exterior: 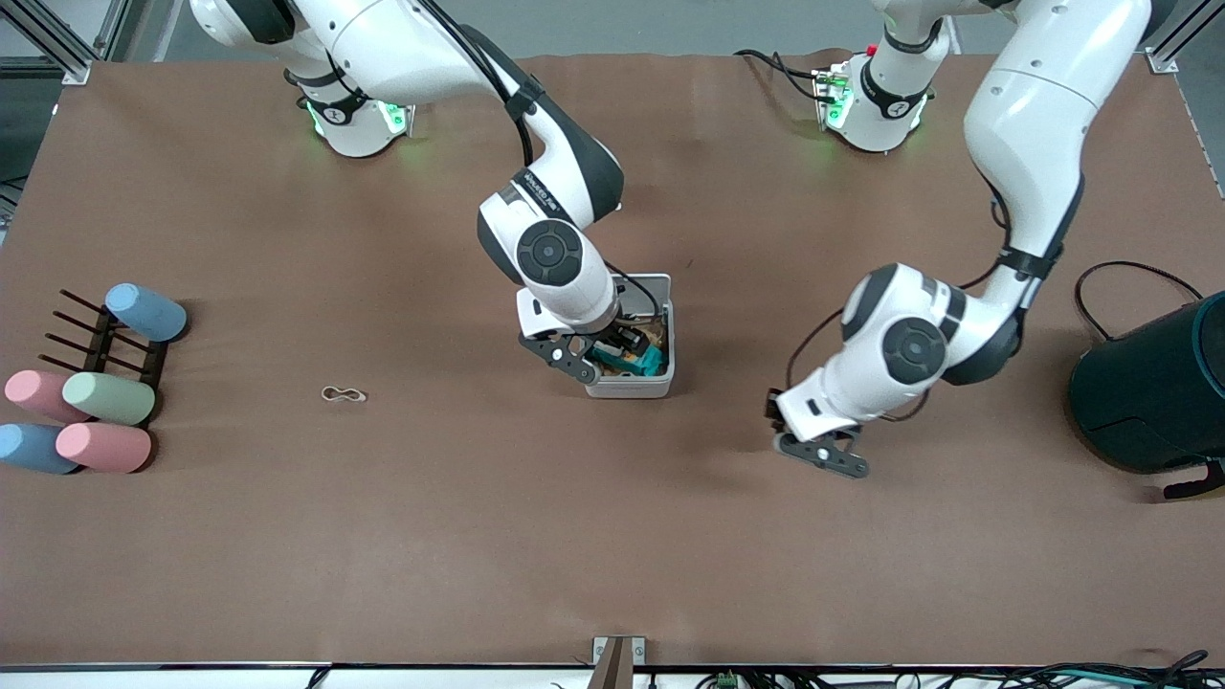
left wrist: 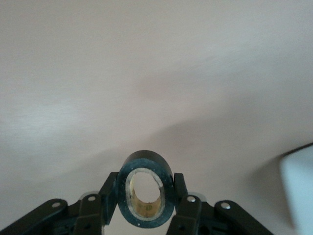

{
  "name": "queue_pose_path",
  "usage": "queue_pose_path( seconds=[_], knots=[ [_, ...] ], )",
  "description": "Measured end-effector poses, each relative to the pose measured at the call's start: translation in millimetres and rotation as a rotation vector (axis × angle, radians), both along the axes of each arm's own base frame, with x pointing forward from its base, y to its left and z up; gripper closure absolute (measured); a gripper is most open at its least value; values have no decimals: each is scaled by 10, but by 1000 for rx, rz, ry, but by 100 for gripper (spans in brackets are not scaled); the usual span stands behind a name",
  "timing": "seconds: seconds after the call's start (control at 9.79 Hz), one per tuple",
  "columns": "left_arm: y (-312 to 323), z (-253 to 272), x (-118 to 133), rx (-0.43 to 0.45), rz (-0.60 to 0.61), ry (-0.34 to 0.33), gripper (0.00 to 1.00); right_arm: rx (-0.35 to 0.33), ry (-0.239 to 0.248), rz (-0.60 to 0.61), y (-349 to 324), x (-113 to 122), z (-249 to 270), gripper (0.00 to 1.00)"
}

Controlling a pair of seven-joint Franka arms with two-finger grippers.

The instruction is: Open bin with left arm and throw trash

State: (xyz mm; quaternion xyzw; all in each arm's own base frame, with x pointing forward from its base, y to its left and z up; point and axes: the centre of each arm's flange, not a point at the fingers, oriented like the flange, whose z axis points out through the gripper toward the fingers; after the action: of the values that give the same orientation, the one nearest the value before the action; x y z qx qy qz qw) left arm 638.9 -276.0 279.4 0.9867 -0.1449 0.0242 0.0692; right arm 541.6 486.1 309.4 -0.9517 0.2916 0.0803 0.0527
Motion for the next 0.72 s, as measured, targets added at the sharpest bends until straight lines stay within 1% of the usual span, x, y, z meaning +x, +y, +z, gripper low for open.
queue_pose_path(
  seconds=[0.1, 0.2, 0.31, 0.41, 0.51, 0.72],
  knots=[
    [-283, 54, -102, -12, 47, 6, 51, -11, 13, -8, -130, 86, 108, 3],
    [-642, 104, -260, -22, 99, 15, 51, -16, 28, -11, -387, 231, 336, 3],
    [-1050, 168, -462, -32, 135, 21, 51, -18, 47, 8, -760, 391, 621, 3],
    [-1311, 209, -617, -9, 153, 7, 51, -13, 61, 40, -1204, 540, 897, 3],
    [-1328, 237, -626, 3, 184, 6, 51, -3, 67, 81, -1655, 646, 1061, 3],
    [-1334, 248, -630, 6, 205, 11, 51, 12, 89, 130, -2500, 712, 984, 2]
  ],
)
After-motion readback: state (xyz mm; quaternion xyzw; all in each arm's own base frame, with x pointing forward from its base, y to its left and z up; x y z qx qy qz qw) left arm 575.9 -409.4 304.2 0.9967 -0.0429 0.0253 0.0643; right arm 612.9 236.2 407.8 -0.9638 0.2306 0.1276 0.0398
